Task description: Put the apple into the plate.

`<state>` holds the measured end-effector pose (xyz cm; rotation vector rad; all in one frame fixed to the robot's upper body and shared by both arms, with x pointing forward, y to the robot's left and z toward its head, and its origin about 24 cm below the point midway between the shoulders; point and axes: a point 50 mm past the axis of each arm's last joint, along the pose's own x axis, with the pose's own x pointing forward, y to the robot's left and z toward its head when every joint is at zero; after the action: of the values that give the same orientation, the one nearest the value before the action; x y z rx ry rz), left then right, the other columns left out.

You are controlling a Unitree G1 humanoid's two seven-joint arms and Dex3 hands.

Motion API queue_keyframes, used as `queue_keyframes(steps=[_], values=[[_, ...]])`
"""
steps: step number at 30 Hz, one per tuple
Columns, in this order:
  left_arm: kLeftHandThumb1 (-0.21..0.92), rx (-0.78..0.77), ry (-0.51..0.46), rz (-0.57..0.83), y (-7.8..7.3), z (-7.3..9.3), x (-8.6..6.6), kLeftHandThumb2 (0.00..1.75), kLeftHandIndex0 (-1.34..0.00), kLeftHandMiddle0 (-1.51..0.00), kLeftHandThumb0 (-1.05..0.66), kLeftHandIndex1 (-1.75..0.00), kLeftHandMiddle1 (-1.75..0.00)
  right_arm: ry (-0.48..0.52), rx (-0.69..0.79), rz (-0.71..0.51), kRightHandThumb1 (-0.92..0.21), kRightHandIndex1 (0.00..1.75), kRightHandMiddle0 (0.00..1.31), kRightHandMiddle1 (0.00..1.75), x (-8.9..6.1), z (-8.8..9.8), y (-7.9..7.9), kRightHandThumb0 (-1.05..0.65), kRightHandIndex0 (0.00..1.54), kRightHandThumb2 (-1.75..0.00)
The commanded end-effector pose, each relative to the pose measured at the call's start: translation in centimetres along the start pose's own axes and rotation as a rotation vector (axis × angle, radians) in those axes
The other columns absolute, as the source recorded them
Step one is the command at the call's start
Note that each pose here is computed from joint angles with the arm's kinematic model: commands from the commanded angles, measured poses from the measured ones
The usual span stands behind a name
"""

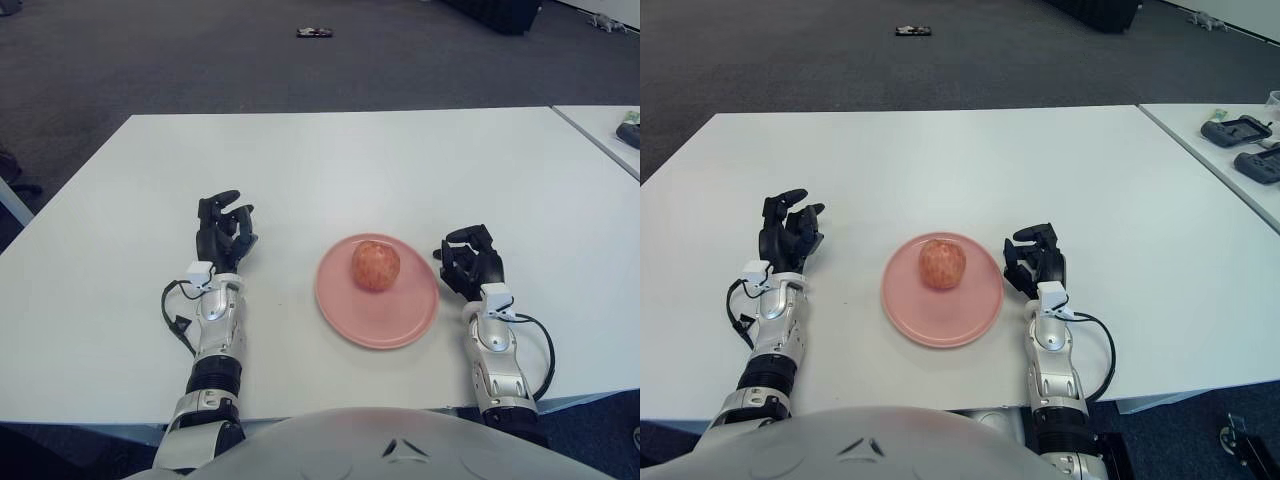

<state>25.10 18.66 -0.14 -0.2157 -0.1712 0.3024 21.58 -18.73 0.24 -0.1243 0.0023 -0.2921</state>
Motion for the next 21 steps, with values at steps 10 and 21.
queue_keyframes(steps=[10,21], values=[[0.73,0.008,0.112,0.063,0.5,-2.0,-1.4,0.79,-0.31,-0.77,-0.37,-1.75,-1.75,-0.014,0.004,0.017,-0.79,1.19,0.27,1.75,0.4,0.0,0.2,-0.36,0.58,-0.71],[0.66,0.036,0.224,0.069,0.4,-3.5,-2.3,0.89,-0.35,-0.91,-0.39,-1.75,-1.75,-0.018,0.022,0.022,-0.81,1.20,0.26,1.75,0.3,-0.1,0.3,-0.36,0.59,-0.68]])
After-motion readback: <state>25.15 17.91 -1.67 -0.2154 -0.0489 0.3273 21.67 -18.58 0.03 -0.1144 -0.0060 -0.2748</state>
